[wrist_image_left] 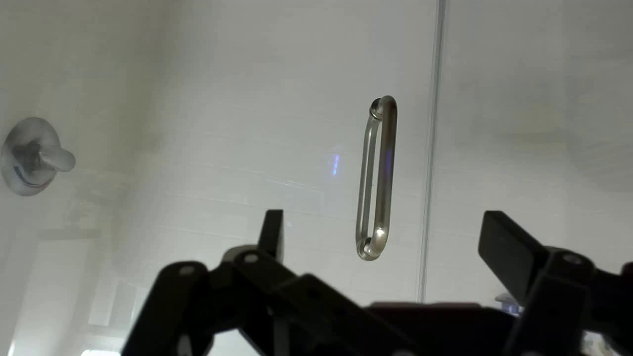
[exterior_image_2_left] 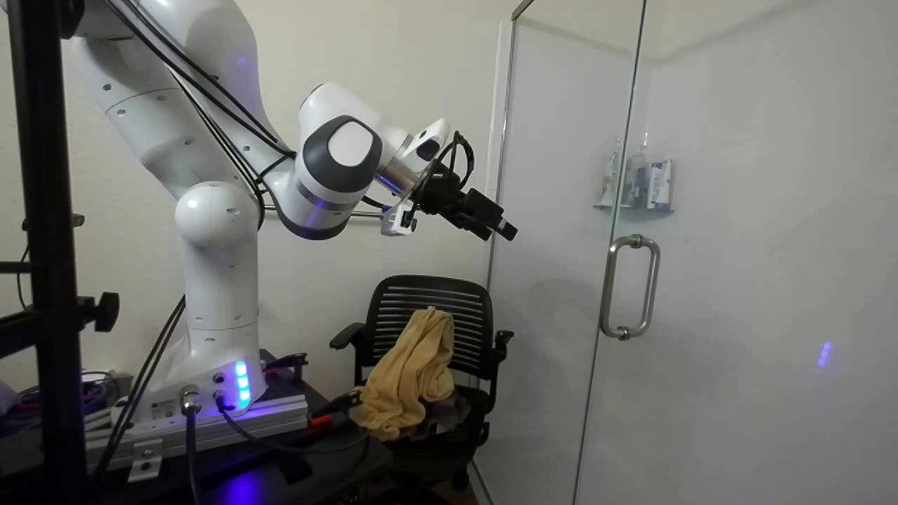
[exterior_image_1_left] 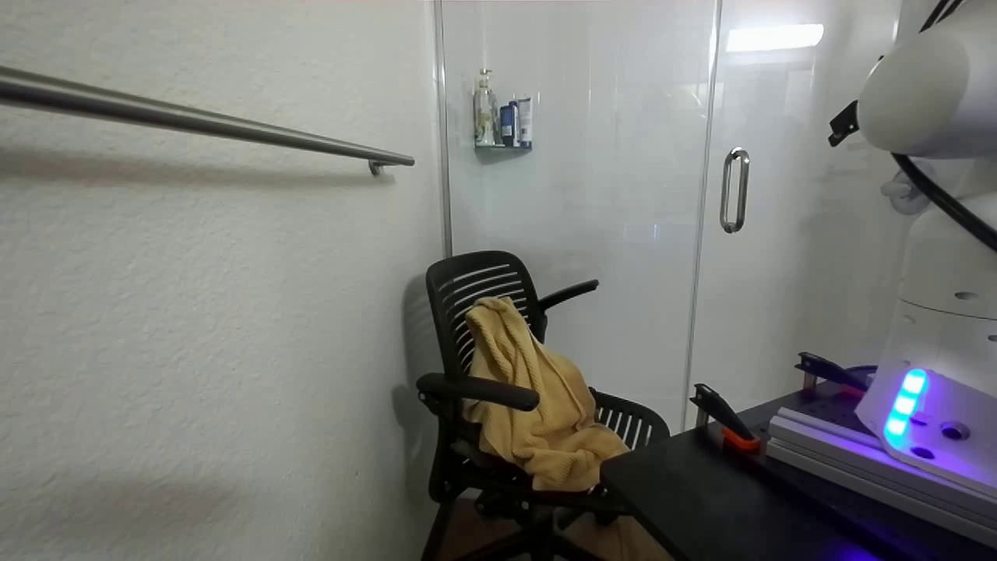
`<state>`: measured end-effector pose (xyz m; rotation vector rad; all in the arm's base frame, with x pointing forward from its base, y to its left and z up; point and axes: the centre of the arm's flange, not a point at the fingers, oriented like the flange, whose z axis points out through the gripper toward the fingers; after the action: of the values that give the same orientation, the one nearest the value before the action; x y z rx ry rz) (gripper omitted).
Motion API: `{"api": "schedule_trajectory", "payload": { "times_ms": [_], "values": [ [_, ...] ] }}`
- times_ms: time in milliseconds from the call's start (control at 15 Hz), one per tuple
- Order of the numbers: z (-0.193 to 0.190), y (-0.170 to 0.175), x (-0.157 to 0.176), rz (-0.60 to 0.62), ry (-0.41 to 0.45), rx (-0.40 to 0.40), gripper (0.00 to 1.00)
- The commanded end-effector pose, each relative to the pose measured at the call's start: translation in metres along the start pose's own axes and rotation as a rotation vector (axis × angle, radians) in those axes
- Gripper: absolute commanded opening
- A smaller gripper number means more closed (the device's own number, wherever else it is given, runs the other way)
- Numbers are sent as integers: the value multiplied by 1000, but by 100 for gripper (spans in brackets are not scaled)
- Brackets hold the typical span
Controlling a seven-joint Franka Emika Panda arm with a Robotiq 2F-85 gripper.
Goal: Open the glass door of the shower.
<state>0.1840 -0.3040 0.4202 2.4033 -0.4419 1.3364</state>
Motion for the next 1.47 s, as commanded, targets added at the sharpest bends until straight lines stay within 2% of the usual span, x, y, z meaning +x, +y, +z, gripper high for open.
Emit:
{"api": "schedule_trajectory", "payload": {
  "times_ms": [0,267,467,600,667,800,867,1200,1267,1400],
  "values": [
    [0,0,0,2,0,0,100],
    [0,-1,1,2,1,2,100],
    [37,13,33,16,32,-27,100],
    [55,13,50,29,9,0,100],
    [55,11,50,21,14,7,100],
    [55,5,52,42,-28,3,100],
    [0,-1,1,2,0,2,100],
    [1,1,4,18,6,-2,100],
    [15,11,18,23,37,-57,100],
    [27,22,41,106,-38,-47,100]
  ]
}}
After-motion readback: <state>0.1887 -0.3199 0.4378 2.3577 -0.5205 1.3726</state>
